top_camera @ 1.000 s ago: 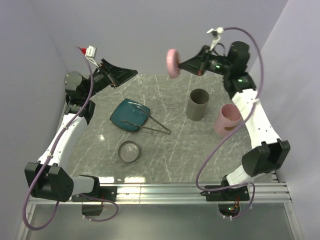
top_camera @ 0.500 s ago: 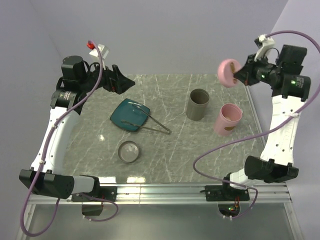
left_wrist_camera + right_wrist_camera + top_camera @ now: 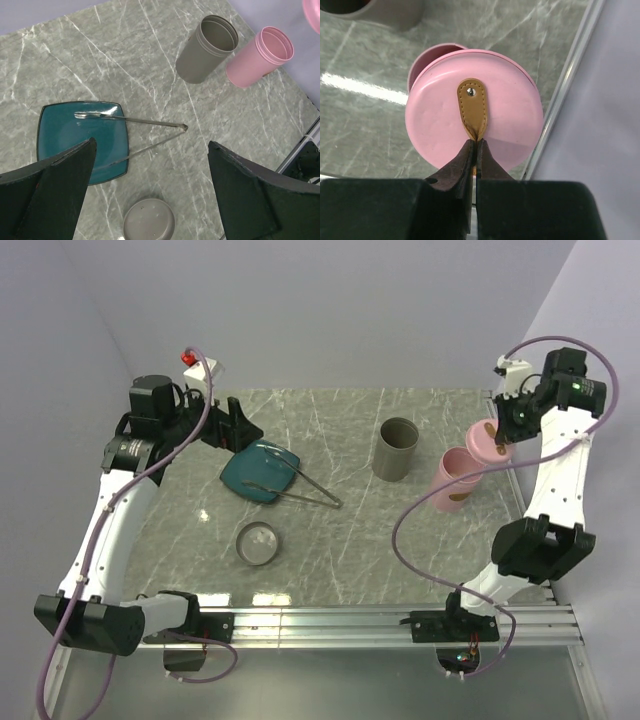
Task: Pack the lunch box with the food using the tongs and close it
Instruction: Close the box lid on the packing box.
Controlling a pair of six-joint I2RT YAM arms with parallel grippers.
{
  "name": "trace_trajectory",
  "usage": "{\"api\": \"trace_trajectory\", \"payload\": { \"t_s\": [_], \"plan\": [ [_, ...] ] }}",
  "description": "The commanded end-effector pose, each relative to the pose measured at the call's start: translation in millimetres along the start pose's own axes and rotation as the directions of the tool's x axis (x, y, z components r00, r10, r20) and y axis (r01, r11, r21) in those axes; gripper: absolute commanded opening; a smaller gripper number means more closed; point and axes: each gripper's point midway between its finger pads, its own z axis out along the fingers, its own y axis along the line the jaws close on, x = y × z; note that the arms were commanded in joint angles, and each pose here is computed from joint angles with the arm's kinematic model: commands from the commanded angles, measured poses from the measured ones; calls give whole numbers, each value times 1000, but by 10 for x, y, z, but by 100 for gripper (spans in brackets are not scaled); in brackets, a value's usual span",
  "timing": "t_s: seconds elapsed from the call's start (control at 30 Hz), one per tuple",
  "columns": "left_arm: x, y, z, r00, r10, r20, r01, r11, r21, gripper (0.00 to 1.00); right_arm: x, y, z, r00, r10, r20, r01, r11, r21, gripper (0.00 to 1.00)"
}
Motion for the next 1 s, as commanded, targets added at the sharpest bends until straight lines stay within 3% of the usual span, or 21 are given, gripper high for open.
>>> {"api": "trace_trajectory", "payload": {
  "t_s": [0.0, 0.43, 0.97],
  "plan": [
    [-70, -35, -102, 998, 53, 39, -53, 999, -14, 99, 295, 82, 83, 988, -13, -155, 8, 999, -32, 0],
    [-21, -29, -70, 999, 26, 38, -26, 1000, -7, 99, 420, 335, 409, 956, 60, -288, -77, 996, -46, 0],
    [-65, -62, -62, 998, 41, 43, -42, 999, 16, 99, 330, 414, 566, 960, 97, -263, -104, 995, -13, 0]
  ]
}}
